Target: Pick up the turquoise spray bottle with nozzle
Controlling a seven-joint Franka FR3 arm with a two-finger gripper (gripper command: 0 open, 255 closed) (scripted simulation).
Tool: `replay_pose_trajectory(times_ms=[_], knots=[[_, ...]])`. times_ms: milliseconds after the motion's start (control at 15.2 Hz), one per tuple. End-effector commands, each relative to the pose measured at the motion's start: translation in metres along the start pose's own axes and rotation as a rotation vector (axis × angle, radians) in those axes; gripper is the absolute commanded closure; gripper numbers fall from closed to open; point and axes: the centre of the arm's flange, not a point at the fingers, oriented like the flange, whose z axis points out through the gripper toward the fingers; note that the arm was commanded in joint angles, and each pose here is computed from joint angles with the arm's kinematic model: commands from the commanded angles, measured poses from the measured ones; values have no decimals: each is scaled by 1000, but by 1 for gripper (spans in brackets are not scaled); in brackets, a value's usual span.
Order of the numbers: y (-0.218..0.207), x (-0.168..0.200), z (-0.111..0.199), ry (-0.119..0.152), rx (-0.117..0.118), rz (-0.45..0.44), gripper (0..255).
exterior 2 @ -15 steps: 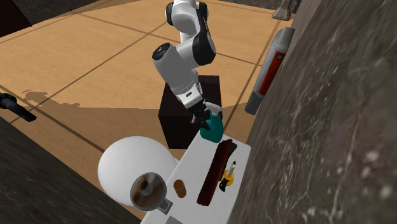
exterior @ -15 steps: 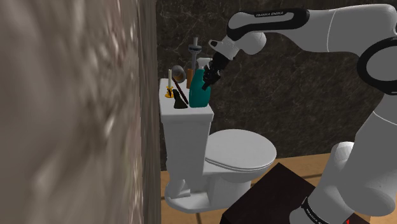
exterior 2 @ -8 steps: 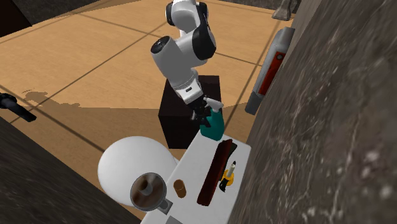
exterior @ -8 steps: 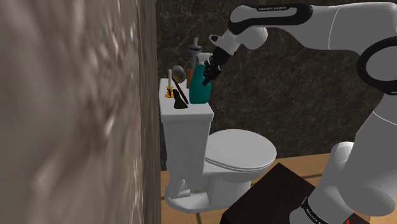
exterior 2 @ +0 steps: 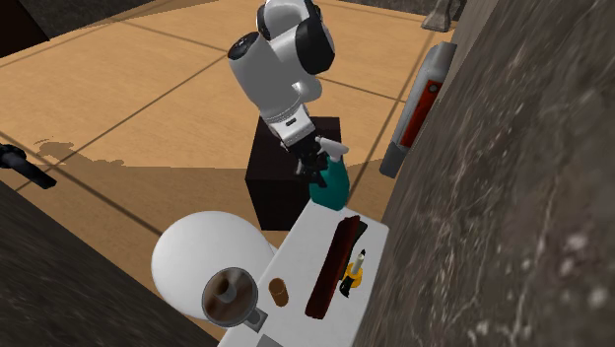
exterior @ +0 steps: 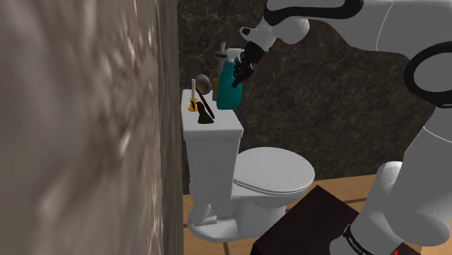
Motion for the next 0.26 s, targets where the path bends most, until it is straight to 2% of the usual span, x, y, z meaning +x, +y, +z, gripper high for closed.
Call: replay_pose_trajectory(times_ms=[0,198], knots=[[0,5,-9,0,0,0,255],[0,8,-15,0,0,0,255]])
